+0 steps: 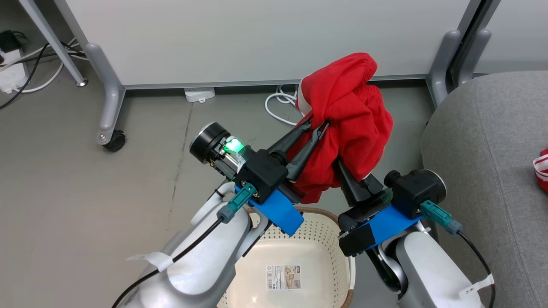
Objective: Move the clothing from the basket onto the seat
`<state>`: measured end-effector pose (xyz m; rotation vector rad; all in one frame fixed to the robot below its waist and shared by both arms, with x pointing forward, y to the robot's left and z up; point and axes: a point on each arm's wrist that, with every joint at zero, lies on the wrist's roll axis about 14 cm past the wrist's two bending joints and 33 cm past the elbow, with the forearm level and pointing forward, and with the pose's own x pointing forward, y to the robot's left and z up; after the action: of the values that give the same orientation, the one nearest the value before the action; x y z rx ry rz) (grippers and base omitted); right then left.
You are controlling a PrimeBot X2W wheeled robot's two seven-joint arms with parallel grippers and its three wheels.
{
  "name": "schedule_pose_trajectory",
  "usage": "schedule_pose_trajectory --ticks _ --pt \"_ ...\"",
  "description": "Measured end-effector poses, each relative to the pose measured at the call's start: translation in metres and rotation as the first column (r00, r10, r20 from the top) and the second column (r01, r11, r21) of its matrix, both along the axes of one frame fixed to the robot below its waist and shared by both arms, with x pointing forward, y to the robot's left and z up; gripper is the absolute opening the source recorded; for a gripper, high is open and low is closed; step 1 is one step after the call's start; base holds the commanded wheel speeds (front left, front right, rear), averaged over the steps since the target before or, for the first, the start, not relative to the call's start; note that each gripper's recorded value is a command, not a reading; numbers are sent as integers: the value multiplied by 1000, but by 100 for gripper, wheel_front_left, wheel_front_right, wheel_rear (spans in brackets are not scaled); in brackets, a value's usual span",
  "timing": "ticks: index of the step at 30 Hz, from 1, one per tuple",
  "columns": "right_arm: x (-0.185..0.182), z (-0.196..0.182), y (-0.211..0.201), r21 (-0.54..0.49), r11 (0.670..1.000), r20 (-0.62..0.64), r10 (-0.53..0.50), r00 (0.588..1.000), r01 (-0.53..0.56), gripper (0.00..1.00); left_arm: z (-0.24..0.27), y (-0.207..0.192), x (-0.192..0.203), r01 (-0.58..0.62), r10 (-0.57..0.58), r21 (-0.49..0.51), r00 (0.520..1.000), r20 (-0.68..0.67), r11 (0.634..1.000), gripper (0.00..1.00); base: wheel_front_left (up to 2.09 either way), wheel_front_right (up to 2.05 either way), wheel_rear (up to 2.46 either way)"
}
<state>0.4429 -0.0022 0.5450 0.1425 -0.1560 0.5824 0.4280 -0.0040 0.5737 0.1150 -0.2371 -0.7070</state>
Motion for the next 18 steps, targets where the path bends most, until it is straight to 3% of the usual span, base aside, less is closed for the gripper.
schedule_pose_trajectory --ticks 18 --pt "-3 1 -7 5 1000 -2 -18 1000 18 0 -1 -4 -3 11 -11 1 1000 -3 1000 0 0 0 0"
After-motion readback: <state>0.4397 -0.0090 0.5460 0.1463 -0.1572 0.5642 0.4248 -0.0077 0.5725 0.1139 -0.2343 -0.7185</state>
